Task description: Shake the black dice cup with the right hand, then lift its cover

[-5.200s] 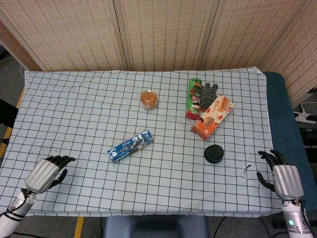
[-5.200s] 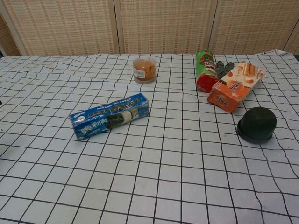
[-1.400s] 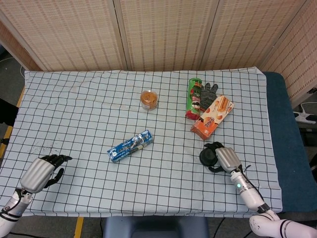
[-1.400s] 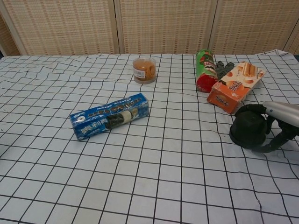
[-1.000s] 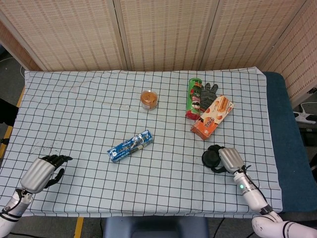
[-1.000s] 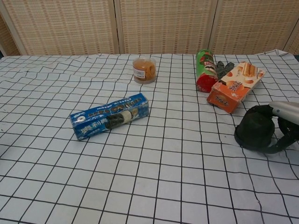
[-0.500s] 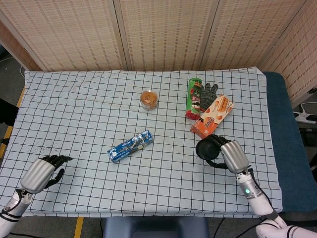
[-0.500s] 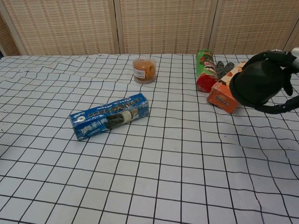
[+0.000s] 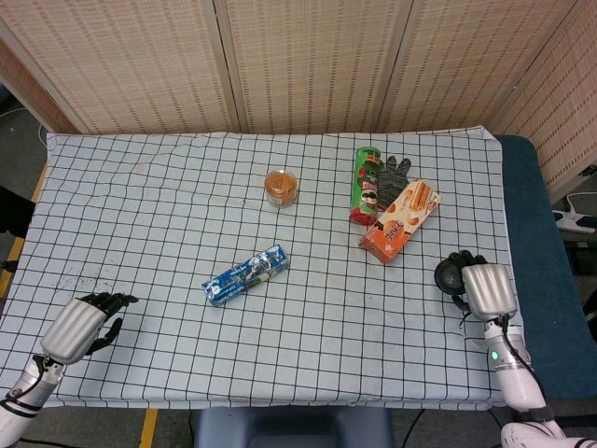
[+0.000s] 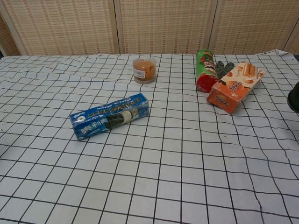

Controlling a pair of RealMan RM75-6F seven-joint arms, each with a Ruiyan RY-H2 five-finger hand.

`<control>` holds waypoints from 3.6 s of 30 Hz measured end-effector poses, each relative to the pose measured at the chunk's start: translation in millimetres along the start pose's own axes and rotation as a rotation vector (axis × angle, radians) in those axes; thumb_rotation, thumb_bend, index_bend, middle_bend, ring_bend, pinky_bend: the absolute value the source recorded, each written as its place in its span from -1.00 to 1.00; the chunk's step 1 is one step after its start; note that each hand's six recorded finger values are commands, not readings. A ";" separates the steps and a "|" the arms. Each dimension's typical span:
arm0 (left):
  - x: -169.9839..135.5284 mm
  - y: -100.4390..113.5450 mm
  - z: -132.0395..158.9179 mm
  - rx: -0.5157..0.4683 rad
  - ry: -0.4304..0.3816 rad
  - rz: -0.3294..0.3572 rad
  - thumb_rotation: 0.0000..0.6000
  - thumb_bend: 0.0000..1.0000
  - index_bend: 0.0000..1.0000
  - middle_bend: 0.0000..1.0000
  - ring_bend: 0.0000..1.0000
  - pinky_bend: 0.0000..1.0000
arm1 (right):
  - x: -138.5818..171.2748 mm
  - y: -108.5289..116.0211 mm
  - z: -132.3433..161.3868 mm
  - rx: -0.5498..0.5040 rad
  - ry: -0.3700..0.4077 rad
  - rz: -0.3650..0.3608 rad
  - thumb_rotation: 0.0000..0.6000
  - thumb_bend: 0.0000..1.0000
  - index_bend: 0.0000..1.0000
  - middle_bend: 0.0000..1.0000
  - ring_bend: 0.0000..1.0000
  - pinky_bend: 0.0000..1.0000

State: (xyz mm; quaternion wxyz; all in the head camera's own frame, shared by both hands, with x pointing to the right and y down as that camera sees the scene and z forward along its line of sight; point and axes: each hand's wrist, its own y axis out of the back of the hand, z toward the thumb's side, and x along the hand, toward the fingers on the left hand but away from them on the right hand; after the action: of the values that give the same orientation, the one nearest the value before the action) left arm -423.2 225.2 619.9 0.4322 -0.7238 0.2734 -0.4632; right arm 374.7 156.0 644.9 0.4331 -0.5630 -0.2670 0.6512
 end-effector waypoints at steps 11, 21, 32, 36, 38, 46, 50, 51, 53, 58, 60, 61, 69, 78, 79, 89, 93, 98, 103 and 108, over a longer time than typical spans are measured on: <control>-1.3 3.2 -2.2 -0.011 0.003 0.013 1.00 0.15 -0.42 -0.22 -0.14 0.24 | 1.5 22.2 28.8 -0.113 0.155 -0.175 1.00 -0.44 0.16 -0.03 -0.18 0.34; -0.5 2.1 -1.0 -0.005 0.001 0.010 1.00 0.15 -0.42 -0.22 -0.14 0.24 | 14.4 40.1 49.8 -0.729 0.441 -0.290 1.00 -0.44 0.16 -0.03 -0.20 0.36; -0.7 2.8 -0.4 -0.010 0.000 0.010 1.00 0.15 -0.41 -0.22 -0.14 0.24 | -0.7 -0.2 26.9 -0.394 0.274 -0.156 1.00 -0.37 0.20 -0.03 -0.21 0.41; -0.6 4.0 -2.8 -0.013 0.007 0.015 1.00 0.15 -0.39 -0.22 -0.14 0.24 | -8.1 -14.4 16.3 -0.166 0.179 -0.098 1.00 -0.33 0.22 -0.02 -0.19 0.42; -0.4 3.9 -3.9 -0.017 0.011 0.015 1.00 0.15 -0.39 -0.22 -0.14 0.24 | -8.6 -12.6 19.4 -0.129 0.174 -0.092 1.00 -0.33 0.22 -0.02 -0.19 0.43; -0.3 2.4 -1.2 -0.009 0.002 0.010 1.00 0.15 -0.38 -0.22 -0.14 0.24 | 13.1 45.8 79.9 -0.340 0.324 -0.152 1.00 -0.33 0.22 -0.01 -0.19 0.43; -0.4 2.5 -1.9 -0.010 0.005 0.009 1.00 0.15 -0.38 -0.22 -0.14 0.24 | 21.1 60.2 92.4 -0.377 0.356 -0.148 1.00 -0.33 0.22 0.00 -0.18 0.44; -0.4 3.0 -2.4 -0.013 0.008 0.011 1.00 0.15 -0.38 -0.22 -0.14 0.24 | 19.6 55.4 89.8 -0.354 0.342 -0.130 1.00 -0.33 0.22 0.00 -0.18 0.44; -0.2 4.1 -2.9 -0.015 0.008 0.015 1.00 0.15 -0.38 -0.22 -0.14 0.24 | 14.5 41.9 80.5 -0.294 0.302 -0.092 1.00 -0.33 0.22 0.00 -0.17 0.44; 0.5 3.8 -3.7 -0.019 0.011 0.013 1.00 0.15 -0.37 -0.21 -0.14 0.24 | -2.6 -11.3 38.0 -0.086 0.140 0.052 1.00 -0.33 0.23 0.01 -0.17 0.45; 0.5 4.0 -3.3 -0.016 0.009 0.014 1.00 0.15 -0.37 -0.21 -0.14 0.24 | -6.9 -22.6 24.9 -0.046 0.095 0.083 1.00 -0.33 0.23 0.01 -0.17 0.46; 0.4 3.9 -3.3 -0.014 0.008 0.014 1.00 0.16 -0.37 -0.21 -0.14 0.24 | -7.9 -23.1 23.1 -0.045 0.088 0.084 1.00 -0.33 0.23 0.01 -0.17 0.46; 0.3 2.5 -2.8 -0.010 0.007 0.009 1.00 0.15 -0.37 -0.21 -0.14 0.24 | 13.5 41.2 91.7 -0.236 0.307 -0.072 1.00 -0.33 0.23 0.01 -0.17 0.46; 1.0 1.1 -2.5 -0.010 0.008 0.002 1.00 0.15 -0.37 -0.21 -0.14 0.24 | 17.7 48.1 87.9 -0.282 0.324 -0.086 1.00 -0.33 0.23 0.01 -0.17 0.45; 1.1 0.8 -2.3 -0.011 0.008 0.001 1.00 0.15 -0.37 -0.21 -0.14 0.24 | 14.3 40.7 82.1 -0.272 0.303 -0.069 1.00 -0.33 0.23 0.01 -0.17 0.45; 0.4 -2.2 -0.3 0.000 -0.003 -0.016 1.00 0.15 -0.37 -0.22 -0.14 0.24 | -16.1 -21.4 60.9 -0.345 0.232 0.035 1.00 -0.33 0.22 0.01 -0.16 0.45; 0.5 -2.4 -1.3 -0.004 0.002 -0.018 1.00 0.15 -0.37 -0.21 -0.14 0.24 | -25.3 -38.0 70.6 -0.371 0.249 0.041 1.00 -0.33 0.21 0.01 -0.16 0.45; -0.5 -1.7 -1.9 -0.005 0.004 -0.015 1.00 0.15 -0.37 -0.21 -0.14 0.24 | -28.2 -53.5 80.1 -0.364 0.262 0.094 1.00 -0.35 0.08 0.00 -0.25 0.28; -0.8 -1.8 -1.6 -0.005 0.003 -0.017 1.00 0.15 -0.37 -0.21 -0.14 0.24 | -28.0 -59.4 80.5 -0.351 0.259 0.131 1.00 -0.45 -0.10 -0.15 -0.41 -0.02; -0.5 -3.2 -1.6 -0.001 0.004 -0.023 1.00 0.15 -0.37 -0.21 -0.14 0.24 | -25.2 -57.1 78.1 -0.345 0.258 0.145 1.00 -0.61 -0.35 -0.48 -0.81 -0.46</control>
State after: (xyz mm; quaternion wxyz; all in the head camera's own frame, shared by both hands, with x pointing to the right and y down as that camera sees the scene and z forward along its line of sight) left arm -424.9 226.5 622.7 0.4258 -0.7263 0.2661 -0.4694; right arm 314.2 172.6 722.7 0.3131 -0.7251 -0.2754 0.5480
